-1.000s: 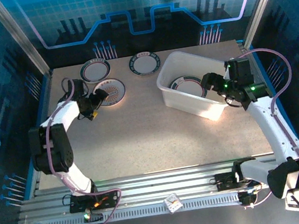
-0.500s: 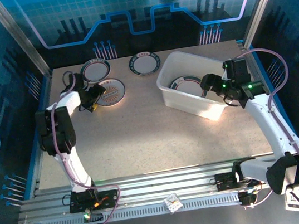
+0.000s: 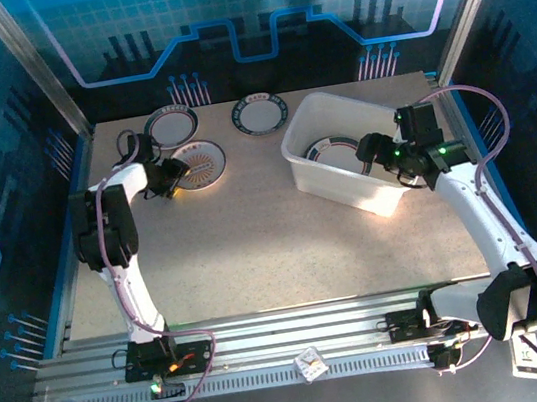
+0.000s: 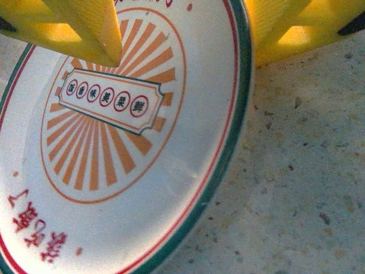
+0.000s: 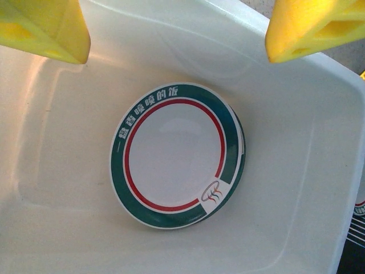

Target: Place the plates into the plastic bin on the countertop

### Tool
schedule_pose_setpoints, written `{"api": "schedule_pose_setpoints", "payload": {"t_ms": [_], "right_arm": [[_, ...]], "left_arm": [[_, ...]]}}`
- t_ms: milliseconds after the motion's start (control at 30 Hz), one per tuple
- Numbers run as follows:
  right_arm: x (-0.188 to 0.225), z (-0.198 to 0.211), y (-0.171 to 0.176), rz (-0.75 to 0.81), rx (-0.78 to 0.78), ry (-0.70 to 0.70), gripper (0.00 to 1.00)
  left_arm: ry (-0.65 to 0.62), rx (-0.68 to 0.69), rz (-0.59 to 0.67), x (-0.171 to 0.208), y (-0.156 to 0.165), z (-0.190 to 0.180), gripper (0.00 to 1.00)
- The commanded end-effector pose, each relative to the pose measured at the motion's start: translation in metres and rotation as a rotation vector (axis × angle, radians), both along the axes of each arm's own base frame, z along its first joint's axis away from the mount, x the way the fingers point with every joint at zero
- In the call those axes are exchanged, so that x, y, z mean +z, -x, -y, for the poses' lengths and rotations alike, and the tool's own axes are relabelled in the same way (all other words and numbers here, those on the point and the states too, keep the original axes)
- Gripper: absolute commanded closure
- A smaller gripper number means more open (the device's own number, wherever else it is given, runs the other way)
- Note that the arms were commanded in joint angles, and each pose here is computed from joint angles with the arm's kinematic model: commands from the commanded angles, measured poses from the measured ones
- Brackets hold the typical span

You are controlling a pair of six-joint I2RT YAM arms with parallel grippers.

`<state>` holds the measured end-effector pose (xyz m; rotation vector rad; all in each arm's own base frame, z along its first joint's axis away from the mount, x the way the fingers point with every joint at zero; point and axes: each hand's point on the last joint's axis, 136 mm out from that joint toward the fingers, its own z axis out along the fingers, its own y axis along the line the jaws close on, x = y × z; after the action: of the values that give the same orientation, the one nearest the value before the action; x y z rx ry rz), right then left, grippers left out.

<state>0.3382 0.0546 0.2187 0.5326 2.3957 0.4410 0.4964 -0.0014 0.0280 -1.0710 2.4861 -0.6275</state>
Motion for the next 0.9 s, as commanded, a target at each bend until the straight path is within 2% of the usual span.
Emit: {"api": "schedule_pose_setpoints", "payload": {"t_ms": [0, 167, 367, 867], "right_arm": [[0.007, -0.004, -0.001, 0.014, 0.013, 0.008, 0.19], [0.007, -0.005, 0.001, 0.018, 0.015, 0.006, 0.19], [0.009, -0.005, 0.003, 0.032, 0.016, 0.004, 0.20], [0.016, -0.004, 0.018, 0.091, 0.016, -0.012, 0.20]], "left_arm": [[0.005, -0.023, -0.008, -0.005, -0.002, 0.001, 0.52], [0.007, -0.031, -0.005, -0.004, 0.000, 0.002, 0.66], [0.009, -0.038, 0.017, 0.005, 0.003, 0.004, 0.77], [0.027, -0.056, 0.115, 0.051, 0.028, 0.013, 0.91]]}}
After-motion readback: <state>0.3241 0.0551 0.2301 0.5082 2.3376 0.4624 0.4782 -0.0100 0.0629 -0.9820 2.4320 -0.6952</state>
